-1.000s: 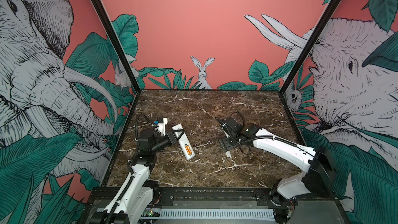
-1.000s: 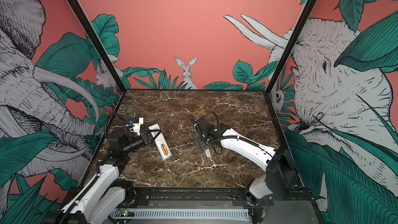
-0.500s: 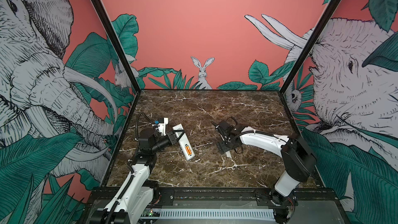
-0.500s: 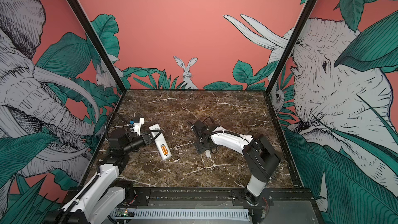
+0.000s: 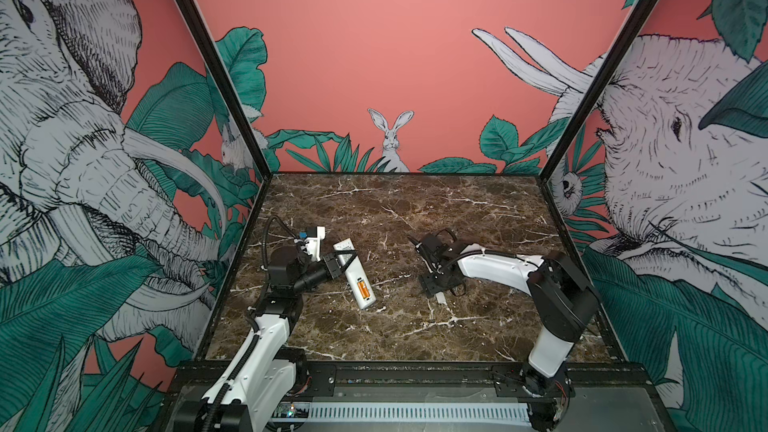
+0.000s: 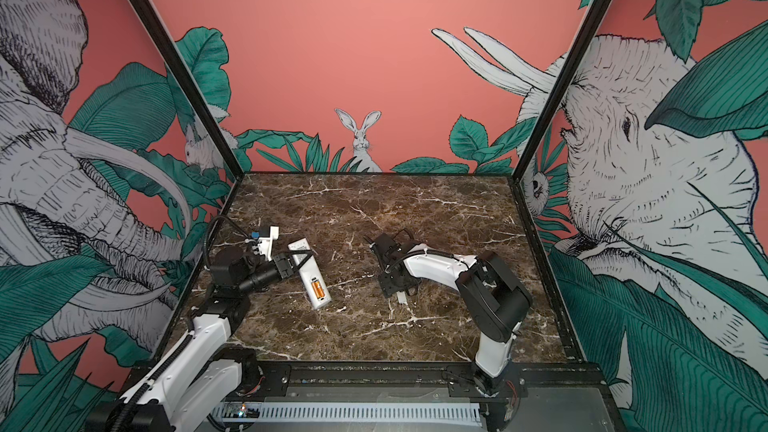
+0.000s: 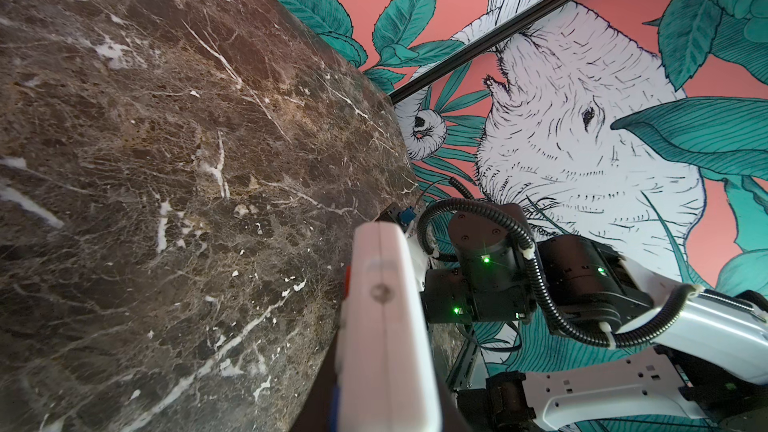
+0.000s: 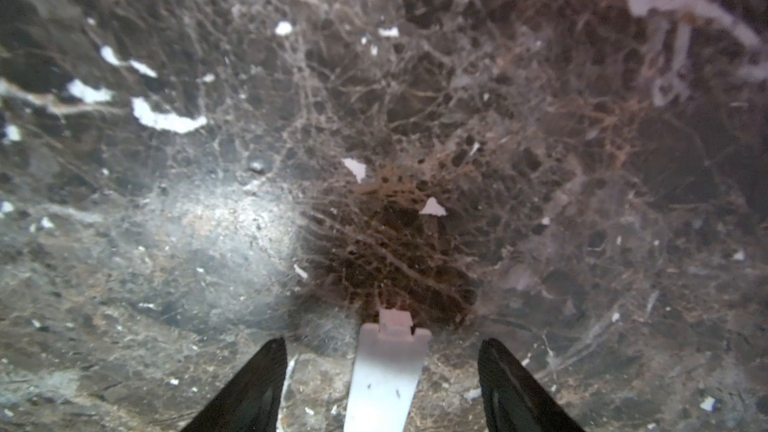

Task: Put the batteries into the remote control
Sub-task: 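Lower the right gripper onto the white battery cover and close on it, then lift the battery cover and carry it toward the remote's compartment with the right gripper, then lower the battery cover onto the compartment over the orange batteries with the right gripper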

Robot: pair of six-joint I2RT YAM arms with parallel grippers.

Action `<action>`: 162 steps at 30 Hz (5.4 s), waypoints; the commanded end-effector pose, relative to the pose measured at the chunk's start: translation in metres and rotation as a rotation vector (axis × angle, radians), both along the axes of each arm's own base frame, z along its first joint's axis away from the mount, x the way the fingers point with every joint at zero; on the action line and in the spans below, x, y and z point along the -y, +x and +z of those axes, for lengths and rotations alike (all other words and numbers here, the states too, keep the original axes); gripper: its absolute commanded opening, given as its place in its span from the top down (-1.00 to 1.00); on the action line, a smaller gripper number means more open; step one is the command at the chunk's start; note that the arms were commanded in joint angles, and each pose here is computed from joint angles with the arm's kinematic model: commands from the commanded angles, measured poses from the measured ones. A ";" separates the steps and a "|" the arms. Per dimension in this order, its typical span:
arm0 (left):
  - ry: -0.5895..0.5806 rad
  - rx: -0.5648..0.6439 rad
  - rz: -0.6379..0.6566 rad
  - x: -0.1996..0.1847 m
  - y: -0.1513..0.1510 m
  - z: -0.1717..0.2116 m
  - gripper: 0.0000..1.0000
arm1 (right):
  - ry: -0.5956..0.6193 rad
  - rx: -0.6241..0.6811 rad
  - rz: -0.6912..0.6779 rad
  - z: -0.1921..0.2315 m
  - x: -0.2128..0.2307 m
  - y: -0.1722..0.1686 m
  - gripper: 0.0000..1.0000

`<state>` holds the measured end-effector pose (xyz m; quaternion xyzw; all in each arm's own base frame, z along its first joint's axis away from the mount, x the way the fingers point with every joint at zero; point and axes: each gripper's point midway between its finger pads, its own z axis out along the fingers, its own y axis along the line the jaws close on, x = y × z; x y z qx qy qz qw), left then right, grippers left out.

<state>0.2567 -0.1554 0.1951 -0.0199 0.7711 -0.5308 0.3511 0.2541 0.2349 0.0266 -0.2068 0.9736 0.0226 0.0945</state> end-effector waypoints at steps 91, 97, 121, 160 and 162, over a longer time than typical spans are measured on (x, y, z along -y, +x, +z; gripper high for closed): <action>-0.053 0.054 0.023 0.000 0.009 0.021 1.00 | 0.561 0.570 0.273 0.219 -0.145 -0.033 0.74; -0.053 0.057 0.019 0.001 0.008 0.023 1.00 | 0.598 0.601 0.293 0.227 -0.161 -0.036 0.75; -0.072 0.097 0.009 0.002 0.005 0.036 1.00 | 0.677 0.636 0.326 0.235 -0.196 -0.046 0.80; -0.084 0.108 0.007 0.002 0.003 0.041 1.00 | 0.725 0.659 0.353 0.224 -0.211 -0.054 0.84; -0.085 0.109 0.008 0.002 0.003 0.041 1.00 | 0.728 0.659 0.353 0.223 -0.211 -0.054 0.84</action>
